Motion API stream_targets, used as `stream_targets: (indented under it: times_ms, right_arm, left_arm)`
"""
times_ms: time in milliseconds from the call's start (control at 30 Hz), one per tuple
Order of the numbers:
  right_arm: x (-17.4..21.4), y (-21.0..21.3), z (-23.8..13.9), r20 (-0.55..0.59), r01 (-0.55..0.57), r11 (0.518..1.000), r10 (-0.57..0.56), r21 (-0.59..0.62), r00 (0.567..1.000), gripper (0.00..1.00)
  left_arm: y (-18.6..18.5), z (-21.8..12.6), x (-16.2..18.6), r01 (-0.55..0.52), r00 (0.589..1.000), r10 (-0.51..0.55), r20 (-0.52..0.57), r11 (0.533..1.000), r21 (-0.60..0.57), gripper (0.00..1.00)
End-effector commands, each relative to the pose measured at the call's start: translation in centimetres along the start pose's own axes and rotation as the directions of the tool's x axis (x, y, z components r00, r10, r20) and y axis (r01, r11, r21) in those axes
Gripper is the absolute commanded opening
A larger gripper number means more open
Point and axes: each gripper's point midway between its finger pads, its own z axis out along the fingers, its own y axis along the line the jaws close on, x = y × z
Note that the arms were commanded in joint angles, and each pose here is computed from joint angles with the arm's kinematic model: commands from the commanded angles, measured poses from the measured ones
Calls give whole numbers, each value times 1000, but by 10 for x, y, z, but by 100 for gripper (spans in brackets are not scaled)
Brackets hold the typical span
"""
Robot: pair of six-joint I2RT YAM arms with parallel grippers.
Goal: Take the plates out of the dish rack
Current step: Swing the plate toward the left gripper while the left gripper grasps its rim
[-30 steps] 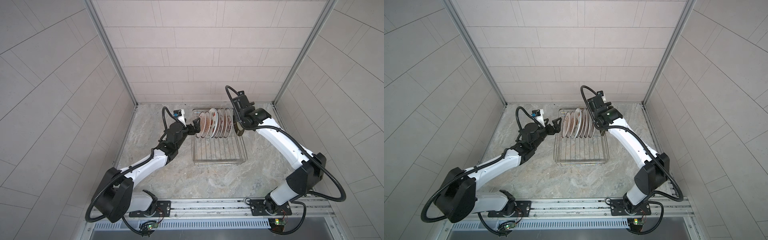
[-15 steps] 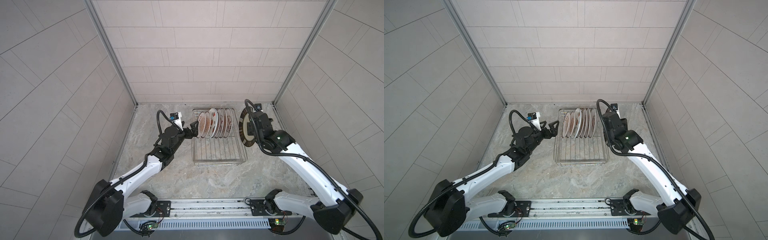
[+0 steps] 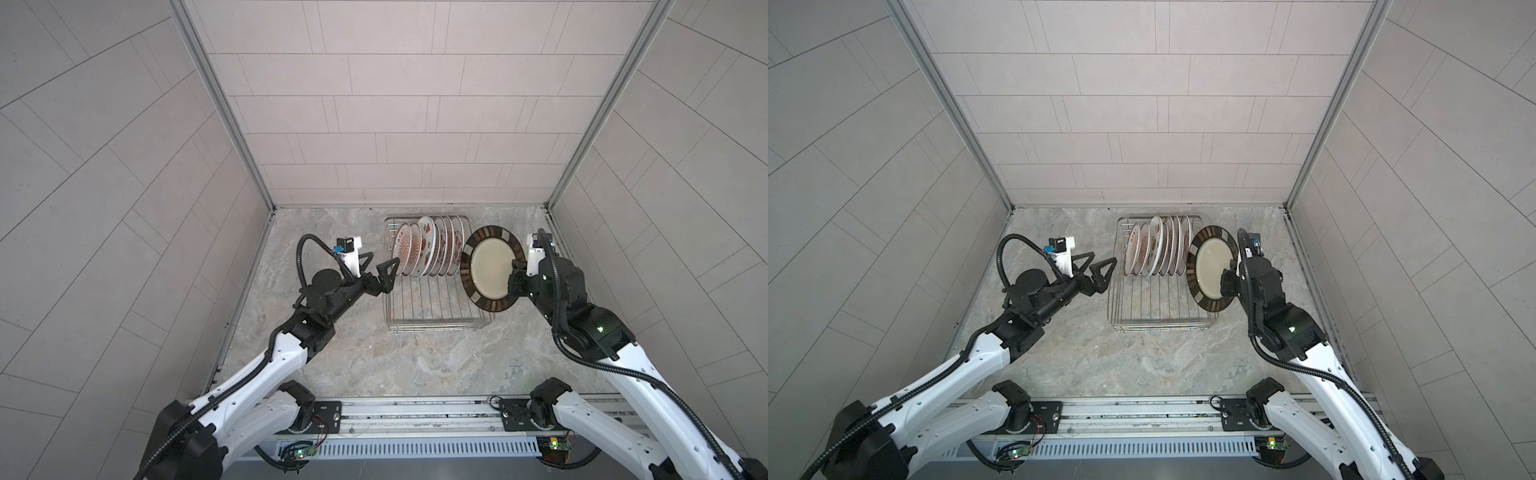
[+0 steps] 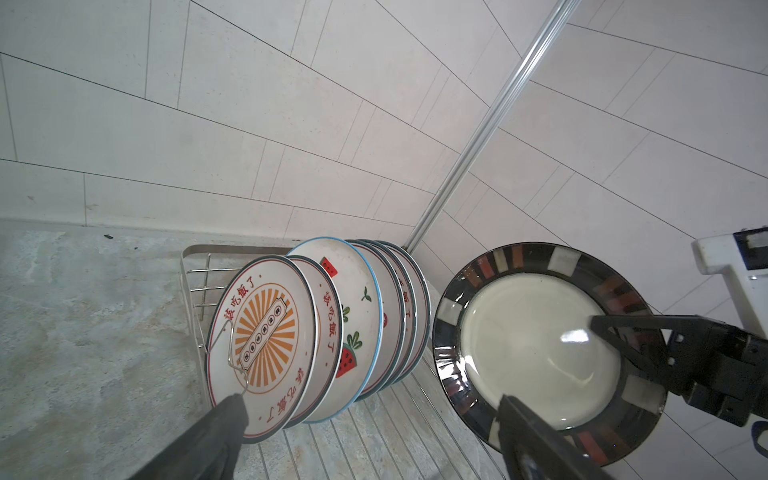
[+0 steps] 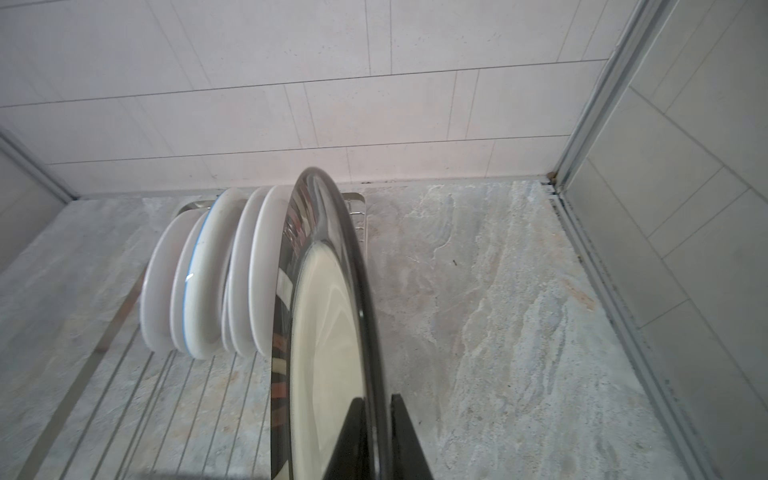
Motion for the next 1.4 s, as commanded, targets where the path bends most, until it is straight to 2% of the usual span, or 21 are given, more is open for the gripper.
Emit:
stream_targets:
  times_ms: [0,100,200,300,400,533,667,733,867,900,933,1000,1300,1367]
  right_arm:
    - [-51,35,-30,173,-119,962,164,-246,971,5]
    - [-42,47,-26,129,-119,945,165,-305,978,4]
    - [-39,54,-23,112,-134,929,182,-345,977,4]
    - [-38,69,-20,94,-160,894,218,-420,971,4]
    - [-41,90,-21,64,-188,826,261,-531,963,4]
    - [-44,111,-22,18,-243,725,332,-644,943,4]
    - [-40,128,-18,-57,-304,628,382,-717,923,4]
    - [-37,136,-17,-81,-317,599,387,-736,918,4]
    - [-33,144,-17,-97,-332,570,403,-751,910,4]
    - [-31,147,-17,-100,-332,567,400,-754,911,4]
    - [-29,148,-17,-102,-332,568,398,-753,911,4]
    - [-25,152,-15,-103,-330,567,394,-755,913,4]
    - [-12,158,0,-122,-341,567,388,-750,914,3]
    - [-10,158,4,-122,-339,577,382,-743,916,3]
  left_arm:
    - [-1,-8,15,-22,999,22,-31,1000,-1,100]
    - [6,-15,21,-29,999,27,-35,999,-39,100]
    - [-10,-19,23,26,999,-25,-21,998,65,100]
    - [-25,-17,28,79,996,-70,-59,986,150,100]
    - [-29,-16,33,134,988,-119,-94,976,171,100]
    - [-22,-16,42,209,974,-194,-117,968,137,100]
    - [-16,-12,55,294,949,-276,-155,950,104,97]
    - [-15,-11,56,341,935,-323,-147,934,111,95]
    - [-18,-12,57,398,914,-378,-151,908,135,85]
    - [-20,-13,56,405,911,-385,-151,902,147,79]
    - [-22,-13,57,413,907,-391,-154,898,151,69]
    - [-25,-14,59,419,904,-396,-162,894,156,58]
    - [-27,-16,74,461,881,-427,-205,872,166,31]
    - [-27,-16,76,475,874,-438,-212,863,175,30]
